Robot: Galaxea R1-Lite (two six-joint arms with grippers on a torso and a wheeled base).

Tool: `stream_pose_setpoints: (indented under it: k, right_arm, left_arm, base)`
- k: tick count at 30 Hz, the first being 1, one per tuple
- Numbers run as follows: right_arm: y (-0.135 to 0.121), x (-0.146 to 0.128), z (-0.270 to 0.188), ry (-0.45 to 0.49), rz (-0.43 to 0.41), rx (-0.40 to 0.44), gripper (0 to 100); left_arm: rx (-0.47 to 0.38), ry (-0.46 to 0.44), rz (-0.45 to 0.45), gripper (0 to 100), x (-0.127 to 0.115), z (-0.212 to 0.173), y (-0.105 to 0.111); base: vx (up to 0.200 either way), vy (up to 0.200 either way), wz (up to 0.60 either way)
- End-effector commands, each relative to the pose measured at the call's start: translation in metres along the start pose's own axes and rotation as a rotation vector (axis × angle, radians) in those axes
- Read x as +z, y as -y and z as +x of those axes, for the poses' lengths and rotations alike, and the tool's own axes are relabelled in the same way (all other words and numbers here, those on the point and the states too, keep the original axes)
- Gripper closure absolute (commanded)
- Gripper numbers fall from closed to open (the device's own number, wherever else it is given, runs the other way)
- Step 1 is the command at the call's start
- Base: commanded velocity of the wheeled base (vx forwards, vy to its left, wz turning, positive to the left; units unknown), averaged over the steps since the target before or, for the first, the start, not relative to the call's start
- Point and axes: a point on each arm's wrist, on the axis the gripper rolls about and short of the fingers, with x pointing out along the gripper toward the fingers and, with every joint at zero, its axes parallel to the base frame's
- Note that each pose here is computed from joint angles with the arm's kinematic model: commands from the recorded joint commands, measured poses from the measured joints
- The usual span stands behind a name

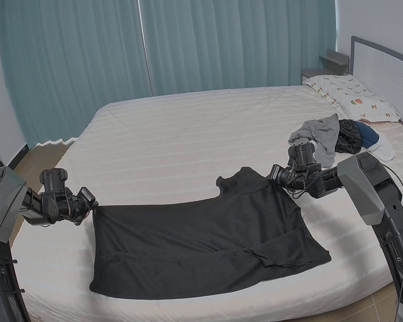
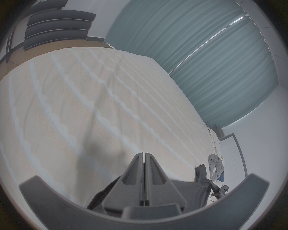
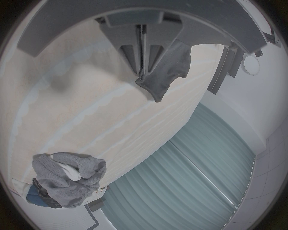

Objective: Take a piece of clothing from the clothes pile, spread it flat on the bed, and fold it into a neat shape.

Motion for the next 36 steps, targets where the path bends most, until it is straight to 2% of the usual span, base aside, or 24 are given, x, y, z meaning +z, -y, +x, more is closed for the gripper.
stream_pose_setpoints:
  k: [1,7,19,27,36]
  right_arm:
    - [-0.009,0.016,-0.016,0.035,0.003,0.017,100]
    - [-0.003,0.020,-0.026,0.110,0.010,0.049,100]
    - [0.004,0.027,-0.035,0.150,0.013,0.056,100]
    - [0.005,0.025,-0.036,0.155,0.010,0.060,100]
    - [0.000,0.027,-0.057,0.112,0.008,0.069,100]
  left_arm:
    - [-0.013,0.024,-0.012,100,0.005,-0.009,0.008]
    - [-0.032,0.046,-0.022,100,0.012,-0.015,0.013]
    - [-0.040,0.061,-0.025,100,0.016,-0.014,0.009]
    - [-0.045,0.078,-0.020,100,0.014,-0.005,0.001]
    - [-0.034,0.078,-0.007,100,0.015,-0.007,-0.002]
  base:
    - [0.000,0.000,0.00]
    - [0.000,0.000,0.00]
    - [0.000,0.000,0.00]
    - [0.000,0.000,0.00]
    - [0.000,0.000,0.00]
